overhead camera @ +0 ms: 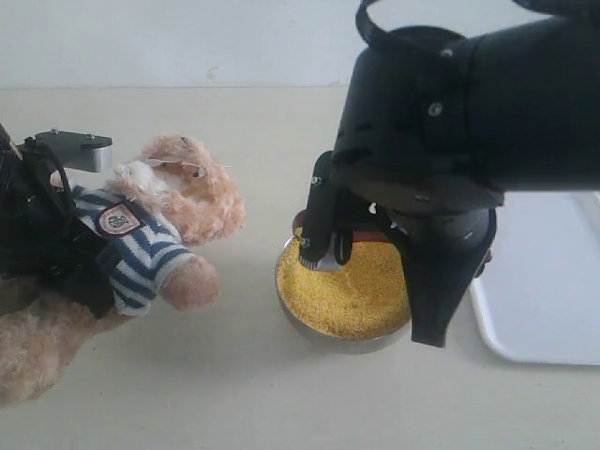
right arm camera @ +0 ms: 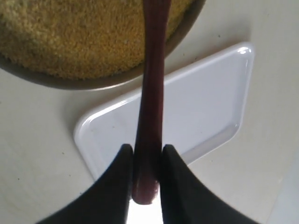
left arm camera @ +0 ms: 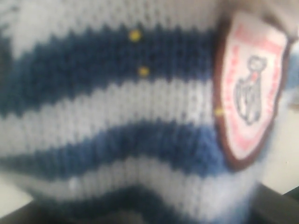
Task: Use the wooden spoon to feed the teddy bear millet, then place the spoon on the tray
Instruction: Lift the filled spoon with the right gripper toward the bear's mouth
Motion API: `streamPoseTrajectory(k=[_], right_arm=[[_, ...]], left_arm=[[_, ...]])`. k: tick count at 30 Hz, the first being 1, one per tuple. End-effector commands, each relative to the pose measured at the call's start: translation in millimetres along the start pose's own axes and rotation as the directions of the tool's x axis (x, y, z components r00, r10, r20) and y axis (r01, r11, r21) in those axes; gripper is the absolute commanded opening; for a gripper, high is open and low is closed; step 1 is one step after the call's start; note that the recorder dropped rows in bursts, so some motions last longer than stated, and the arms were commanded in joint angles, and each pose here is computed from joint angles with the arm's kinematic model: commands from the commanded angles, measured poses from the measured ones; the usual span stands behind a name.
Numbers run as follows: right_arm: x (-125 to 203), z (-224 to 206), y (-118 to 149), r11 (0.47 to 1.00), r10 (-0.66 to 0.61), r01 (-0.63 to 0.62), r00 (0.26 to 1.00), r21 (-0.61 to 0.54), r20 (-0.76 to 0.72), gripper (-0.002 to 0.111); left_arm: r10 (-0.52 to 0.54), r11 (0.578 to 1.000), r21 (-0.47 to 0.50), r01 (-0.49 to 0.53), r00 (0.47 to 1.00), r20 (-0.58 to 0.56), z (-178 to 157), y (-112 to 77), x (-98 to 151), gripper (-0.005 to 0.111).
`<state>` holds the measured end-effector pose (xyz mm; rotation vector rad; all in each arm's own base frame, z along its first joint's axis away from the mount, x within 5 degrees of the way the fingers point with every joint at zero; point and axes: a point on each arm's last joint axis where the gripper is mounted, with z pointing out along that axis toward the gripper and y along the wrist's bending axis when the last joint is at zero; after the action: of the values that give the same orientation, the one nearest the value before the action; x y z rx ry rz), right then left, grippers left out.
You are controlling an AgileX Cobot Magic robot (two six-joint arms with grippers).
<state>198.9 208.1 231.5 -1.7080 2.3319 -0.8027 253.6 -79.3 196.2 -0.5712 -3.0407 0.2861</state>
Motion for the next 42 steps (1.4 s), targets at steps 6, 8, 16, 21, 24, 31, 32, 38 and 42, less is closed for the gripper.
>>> streamPoseTrajectory(k=[6,8,16,21,24,31,32,38,42], right_arm=[[0.5,-6.6,-8.6,0.998,0.001,0.001,0.999,-0.065,0.033,0.000],[4.3,-1.6,-13.7,0.995,0.022,-0.020,1.000,-0.097,0.020,0.000],[15.1,1.0,-26.5,0.992,0.066,-0.064,0.998,-0.111,0.015,0.000],[19.2,-4.7,-28.7,0.992,0.079,-0.075,0.996,-0.105,0.034,0.000],[20.2,-6.2,-28.8,0.991,0.083,-0.079,0.996,-0.107,0.039,0.000],[23.8,-11.3,-30.1,0.990,0.096,-0.090,0.994,-0.107,0.057,0.000],[23.8,-11.3,-30.1,0.990,0.096,-0.090,0.994,-0.107,0.057,0.000],[24.6,-12.3,-30.5,0.990,0.104,-0.097,0.993,-0.106,0.060,0.000],[22.4,-18.9,-35.2,0.988,0.125,-0.116,0.989,-0.105,0.085,0.000]], left_arm=[[-0.009,1.000,0.021,0.009,1.000,0.012,-3.5,-4.4,0.8,0.004],[-0.009,1.000,0.023,0.009,1.000,0.002,-3.5,-4.6,1.7,0.004],[0.007,1.000,0.026,-0.008,1.000,0.019,-5.2,-5.1,-0.7,0.004],[0.028,0.999,0.045,-0.030,0.999,0.042,-14.0,-12.2,-7.7,0.004],[0.062,0.998,0.001,-0.062,0.997,0.044,-14.4,-19.7,-10.7,0.004],[0.055,0.998,-0.006,-0.055,0.998,0.007,-7.3,-18.1,-12.6,0.004],[0.059,0.998,-0.003,-0.059,0.998,0.004,-6.4,-19.9,-12.8,0.004],[0.100,0.995,-0.013,-0.099,0.995,0.012,-5.1,-32.0,-14.6,0.004],[0.101,0.995,-0.013,-0.100,0.995,0.010,-5.1,-32.1,-14.4,0.004]])
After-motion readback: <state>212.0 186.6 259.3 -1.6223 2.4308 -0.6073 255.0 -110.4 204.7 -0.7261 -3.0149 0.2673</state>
